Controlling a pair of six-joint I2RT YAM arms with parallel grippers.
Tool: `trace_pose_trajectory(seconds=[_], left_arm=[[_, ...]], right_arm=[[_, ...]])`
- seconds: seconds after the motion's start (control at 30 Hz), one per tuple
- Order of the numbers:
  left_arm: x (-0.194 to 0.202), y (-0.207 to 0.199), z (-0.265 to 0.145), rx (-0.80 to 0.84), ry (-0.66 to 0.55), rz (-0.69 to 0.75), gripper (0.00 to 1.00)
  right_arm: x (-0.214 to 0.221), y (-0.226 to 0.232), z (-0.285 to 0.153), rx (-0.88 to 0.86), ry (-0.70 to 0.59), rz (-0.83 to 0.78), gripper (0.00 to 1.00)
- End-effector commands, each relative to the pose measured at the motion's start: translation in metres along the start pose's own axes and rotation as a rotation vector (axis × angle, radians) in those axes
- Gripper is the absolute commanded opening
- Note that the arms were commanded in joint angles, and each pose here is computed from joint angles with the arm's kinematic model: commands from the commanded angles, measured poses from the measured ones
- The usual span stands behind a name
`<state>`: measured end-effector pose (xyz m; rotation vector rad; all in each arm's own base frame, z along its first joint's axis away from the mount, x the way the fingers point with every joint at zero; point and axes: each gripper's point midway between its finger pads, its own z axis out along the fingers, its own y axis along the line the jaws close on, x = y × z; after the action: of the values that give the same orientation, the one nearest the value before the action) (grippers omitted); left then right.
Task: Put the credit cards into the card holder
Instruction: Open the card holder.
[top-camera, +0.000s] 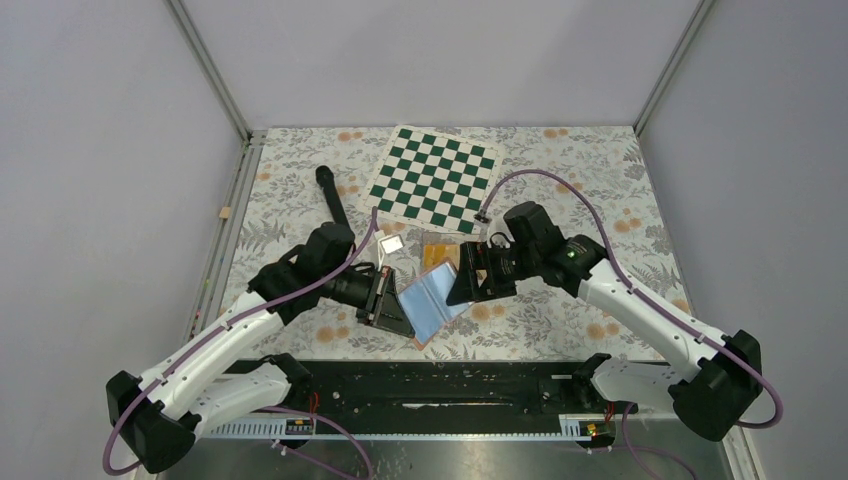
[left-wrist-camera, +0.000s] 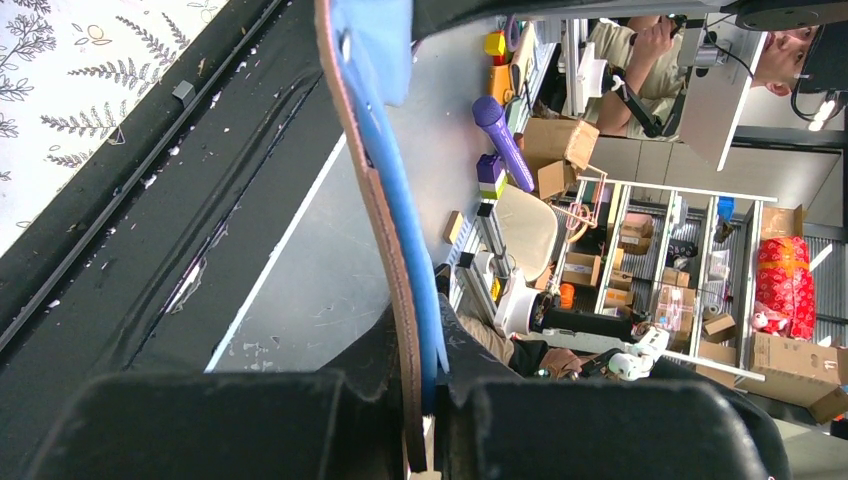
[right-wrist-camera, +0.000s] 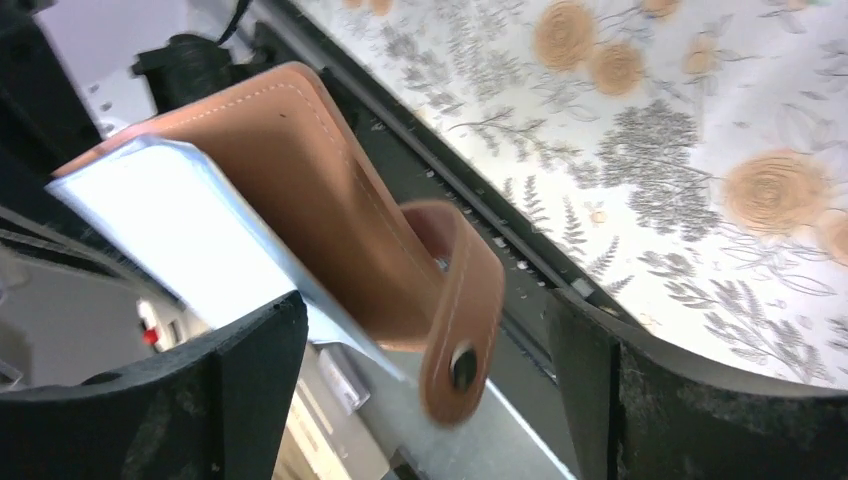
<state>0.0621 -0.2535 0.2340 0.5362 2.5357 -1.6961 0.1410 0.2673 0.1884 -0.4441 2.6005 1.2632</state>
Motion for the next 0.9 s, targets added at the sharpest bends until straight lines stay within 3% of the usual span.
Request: trace_pose_trajectory(seconds=[0.0,0.2,0.5,0.87], left_arm=[[-0.004,-0.024,-0.005,0.066,-0.008,0.084,0.0],[-0.001,-0.029,-0.005,0.079,0.005,0.103,0.0],[-0.006,-0.015,-0.001,0.026,-0.027,0.067,0.0],[-0.013,-0.001,0.006,-0.032,-0.046,0.012,0.0]], right_arm=[[-0.01,-0.024,-0.015,0.203,-0.078,-0.043,0.94],[-0.012,-0.023,-0.012,0.192,-0.09,-0.03,0.95],[-0.012,0.014,-0.027,0.037,-0.125,-0.105,0.96],[-0.007,0.009,-0.04,0.304,-0.087,-0.251,0.97]])
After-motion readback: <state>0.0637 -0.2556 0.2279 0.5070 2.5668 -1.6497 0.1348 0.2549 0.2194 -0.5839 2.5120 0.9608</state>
